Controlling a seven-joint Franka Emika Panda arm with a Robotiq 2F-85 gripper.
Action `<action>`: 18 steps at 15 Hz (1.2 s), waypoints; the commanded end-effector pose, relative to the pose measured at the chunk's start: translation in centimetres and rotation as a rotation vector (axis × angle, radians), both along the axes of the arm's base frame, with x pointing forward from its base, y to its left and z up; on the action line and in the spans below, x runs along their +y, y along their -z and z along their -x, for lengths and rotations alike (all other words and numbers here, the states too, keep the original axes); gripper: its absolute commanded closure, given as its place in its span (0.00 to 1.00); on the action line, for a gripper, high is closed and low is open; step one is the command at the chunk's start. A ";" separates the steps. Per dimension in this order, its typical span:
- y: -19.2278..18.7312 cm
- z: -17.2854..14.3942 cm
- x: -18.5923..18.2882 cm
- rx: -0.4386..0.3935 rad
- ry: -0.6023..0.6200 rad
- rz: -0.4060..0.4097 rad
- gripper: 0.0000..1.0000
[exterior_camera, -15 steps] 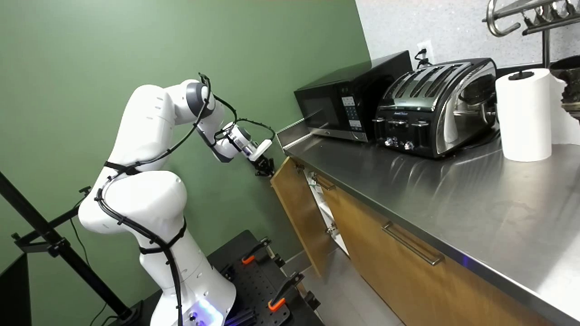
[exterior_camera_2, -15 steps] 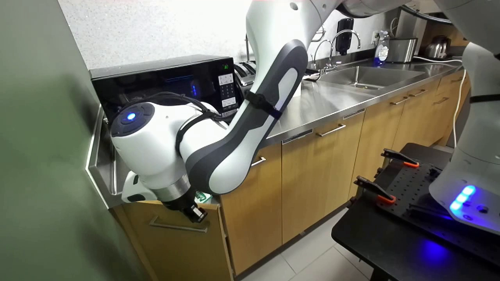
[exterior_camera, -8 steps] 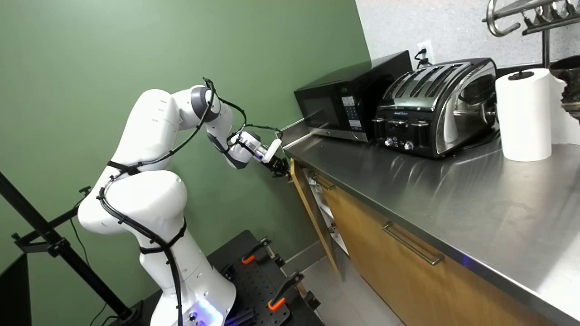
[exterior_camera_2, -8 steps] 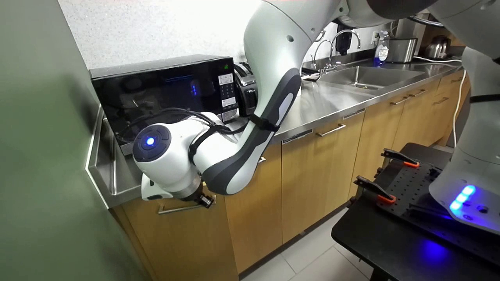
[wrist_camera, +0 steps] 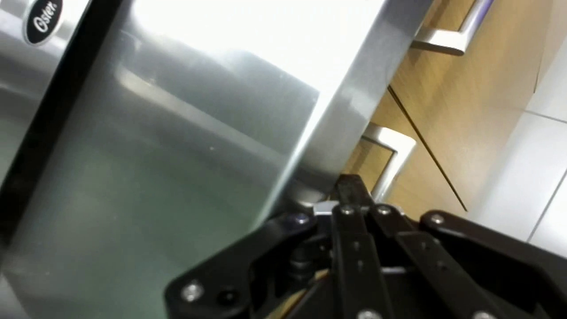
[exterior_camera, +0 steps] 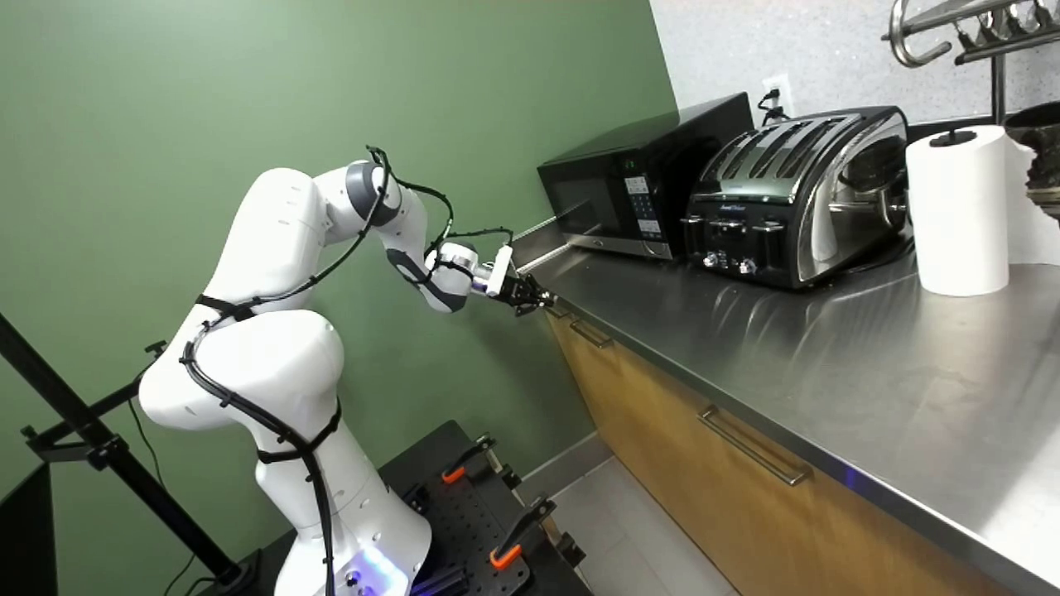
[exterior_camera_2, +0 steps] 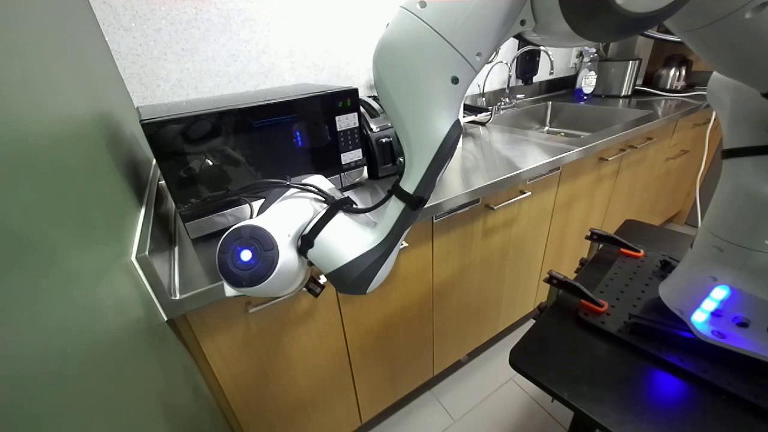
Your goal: Close the cupboard on the left
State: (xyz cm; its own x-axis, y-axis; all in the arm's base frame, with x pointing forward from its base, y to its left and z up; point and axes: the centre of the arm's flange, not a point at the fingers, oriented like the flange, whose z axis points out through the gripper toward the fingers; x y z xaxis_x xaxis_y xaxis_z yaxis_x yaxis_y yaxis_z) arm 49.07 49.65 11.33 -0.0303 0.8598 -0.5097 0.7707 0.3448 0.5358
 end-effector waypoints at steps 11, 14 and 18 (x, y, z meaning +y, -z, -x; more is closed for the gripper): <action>-15.9 10.1 -0.4 0.221 0.216 -0.182 1.00; -18.7 11.3 -1.8 0.234 0.227 -0.254 1.00; -20.2 11.5 -2.5 0.247 0.228 -0.307 1.00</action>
